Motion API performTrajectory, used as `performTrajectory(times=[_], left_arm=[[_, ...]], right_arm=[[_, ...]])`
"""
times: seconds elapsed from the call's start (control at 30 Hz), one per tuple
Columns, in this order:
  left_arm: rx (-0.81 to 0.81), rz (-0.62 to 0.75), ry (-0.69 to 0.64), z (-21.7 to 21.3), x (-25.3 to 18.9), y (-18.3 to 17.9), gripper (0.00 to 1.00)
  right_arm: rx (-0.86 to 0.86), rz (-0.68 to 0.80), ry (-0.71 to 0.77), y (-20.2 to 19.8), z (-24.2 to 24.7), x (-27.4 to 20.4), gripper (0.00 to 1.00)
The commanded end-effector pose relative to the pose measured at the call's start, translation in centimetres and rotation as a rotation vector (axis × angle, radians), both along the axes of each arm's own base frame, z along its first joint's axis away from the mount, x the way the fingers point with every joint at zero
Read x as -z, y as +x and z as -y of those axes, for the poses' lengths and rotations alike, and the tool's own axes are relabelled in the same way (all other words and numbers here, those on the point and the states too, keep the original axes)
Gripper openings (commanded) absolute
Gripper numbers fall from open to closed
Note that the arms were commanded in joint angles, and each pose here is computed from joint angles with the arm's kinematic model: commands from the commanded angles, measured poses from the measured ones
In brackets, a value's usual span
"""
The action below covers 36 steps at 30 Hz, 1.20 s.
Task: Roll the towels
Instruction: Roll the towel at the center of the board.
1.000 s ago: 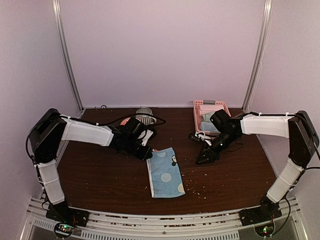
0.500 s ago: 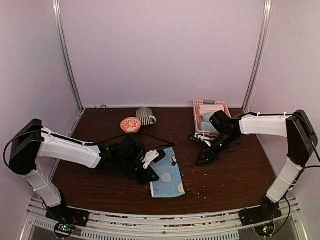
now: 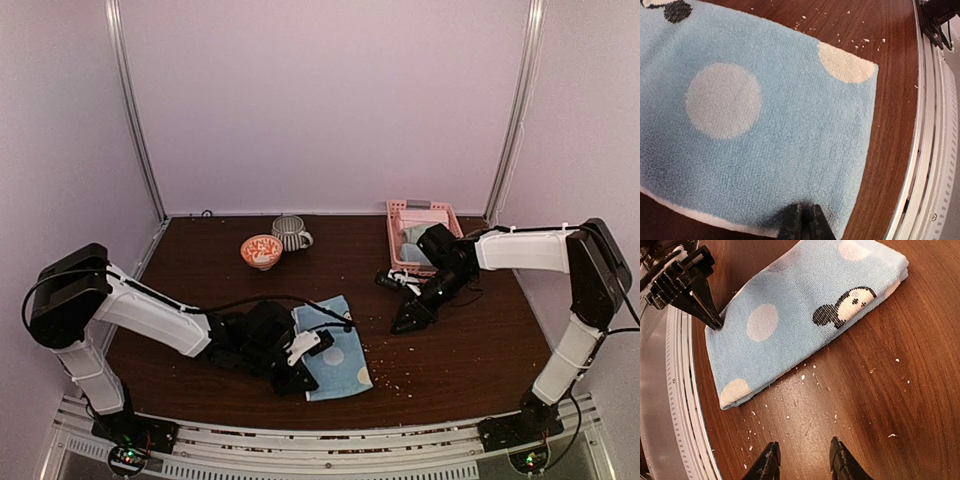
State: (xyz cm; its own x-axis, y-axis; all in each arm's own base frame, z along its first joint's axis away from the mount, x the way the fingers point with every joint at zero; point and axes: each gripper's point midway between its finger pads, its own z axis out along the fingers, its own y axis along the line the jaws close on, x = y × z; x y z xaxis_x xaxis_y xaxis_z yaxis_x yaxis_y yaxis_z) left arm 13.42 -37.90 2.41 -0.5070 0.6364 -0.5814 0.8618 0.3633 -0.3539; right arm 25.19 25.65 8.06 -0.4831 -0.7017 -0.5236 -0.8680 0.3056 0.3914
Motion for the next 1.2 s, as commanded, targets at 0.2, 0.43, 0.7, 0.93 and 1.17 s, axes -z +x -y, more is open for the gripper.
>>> performTrajectory(times=[0.2,0.43,0.7,0.93,1.17], left_arm=[[0.093,0.385,0.126,1.8,-3.9,-1.0,0.27],[0.181,0.481,0.291,3.3,-0.6,-1.9,0.39],[0.174,0.538,0.322,3.1,-0.5,-1.4,0.42],[0.198,0.556,0.336,2.0,-1.3,-2.2,0.44],[0.247,0.546,0.365,1.5,0.0,-2.7,0.41]], right_arm=[[-0.006,0.006,0.009,0.2,-0.1,-0.5,0.35],[-0.008,0.013,0.007,0.1,0.1,-0.6,0.35],[-0.011,0.006,0.003,0.0,0.1,-0.4,0.36],[-0.012,-0.001,0.0,-0.1,0.1,-0.2,0.36],[-0.011,-0.003,0.007,0.1,0.0,-0.3,0.36]])
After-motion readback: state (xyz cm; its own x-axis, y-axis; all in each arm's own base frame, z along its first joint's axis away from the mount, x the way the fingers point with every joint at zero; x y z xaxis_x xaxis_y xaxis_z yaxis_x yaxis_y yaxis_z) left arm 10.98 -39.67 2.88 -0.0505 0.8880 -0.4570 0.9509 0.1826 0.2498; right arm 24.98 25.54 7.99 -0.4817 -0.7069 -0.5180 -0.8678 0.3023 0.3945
